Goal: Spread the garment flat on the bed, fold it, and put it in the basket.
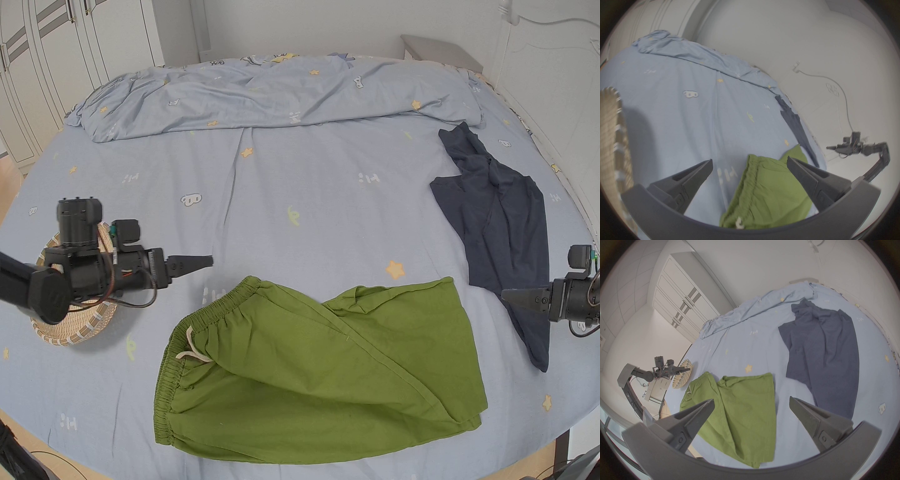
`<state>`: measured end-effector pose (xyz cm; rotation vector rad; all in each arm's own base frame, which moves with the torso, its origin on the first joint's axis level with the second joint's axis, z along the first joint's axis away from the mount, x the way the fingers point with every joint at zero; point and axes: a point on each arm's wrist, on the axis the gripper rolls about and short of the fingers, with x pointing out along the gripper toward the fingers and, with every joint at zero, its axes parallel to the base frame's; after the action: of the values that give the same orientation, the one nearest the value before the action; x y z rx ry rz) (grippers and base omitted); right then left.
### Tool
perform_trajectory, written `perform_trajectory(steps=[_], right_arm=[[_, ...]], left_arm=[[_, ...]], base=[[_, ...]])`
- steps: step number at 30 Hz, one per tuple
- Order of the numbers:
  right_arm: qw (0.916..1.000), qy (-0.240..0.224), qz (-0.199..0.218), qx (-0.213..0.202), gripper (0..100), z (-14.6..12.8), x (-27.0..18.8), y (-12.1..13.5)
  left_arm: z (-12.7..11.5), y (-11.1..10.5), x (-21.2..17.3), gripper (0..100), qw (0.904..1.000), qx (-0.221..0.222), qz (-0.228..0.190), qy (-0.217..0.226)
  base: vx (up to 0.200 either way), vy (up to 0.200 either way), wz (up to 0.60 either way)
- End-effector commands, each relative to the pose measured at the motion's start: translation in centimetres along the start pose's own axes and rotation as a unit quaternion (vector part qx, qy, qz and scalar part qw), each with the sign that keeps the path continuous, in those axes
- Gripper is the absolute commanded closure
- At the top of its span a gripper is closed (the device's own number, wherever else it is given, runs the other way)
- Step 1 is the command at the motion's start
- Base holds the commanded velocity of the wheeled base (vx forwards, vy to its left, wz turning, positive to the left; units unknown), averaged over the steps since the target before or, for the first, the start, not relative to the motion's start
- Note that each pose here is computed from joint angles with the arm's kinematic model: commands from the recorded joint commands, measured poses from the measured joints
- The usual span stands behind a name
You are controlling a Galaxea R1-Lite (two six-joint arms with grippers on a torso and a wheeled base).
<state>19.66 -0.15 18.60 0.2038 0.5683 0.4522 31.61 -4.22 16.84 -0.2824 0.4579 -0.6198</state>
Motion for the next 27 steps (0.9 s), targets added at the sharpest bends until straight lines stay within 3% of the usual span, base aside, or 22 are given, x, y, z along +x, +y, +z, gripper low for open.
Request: perform_trajectory(steps=[1, 12, 27], right_arm=[[0.9999, 0.012, 0.003, -0.004, 0, 0.6, 2.2, -0.6], [0.9993, 0.032, 0.02, -0.005, 0, -0.2, 2.9, 0.2], [0.9991, 0.038, 0.019, 0.0, 0, -0.3, 3.2, 0.0]], left_arm=[[-1.9, 1.9, 9.1, 0, 0.9978, 0.049, -0.008, 0.043], [-2.6, 0.8, 11.3, 0, 0.9964, 0.06, -0.033, 0.051], [-4.5, 1.1, 12.0, 0, 0.9959, 0.055, -0.032, 0.064]], base=[[0.0, 0.0, 0.0], [0.0, 0.0, 0.0], [0.0, 0.0, 0.0]])
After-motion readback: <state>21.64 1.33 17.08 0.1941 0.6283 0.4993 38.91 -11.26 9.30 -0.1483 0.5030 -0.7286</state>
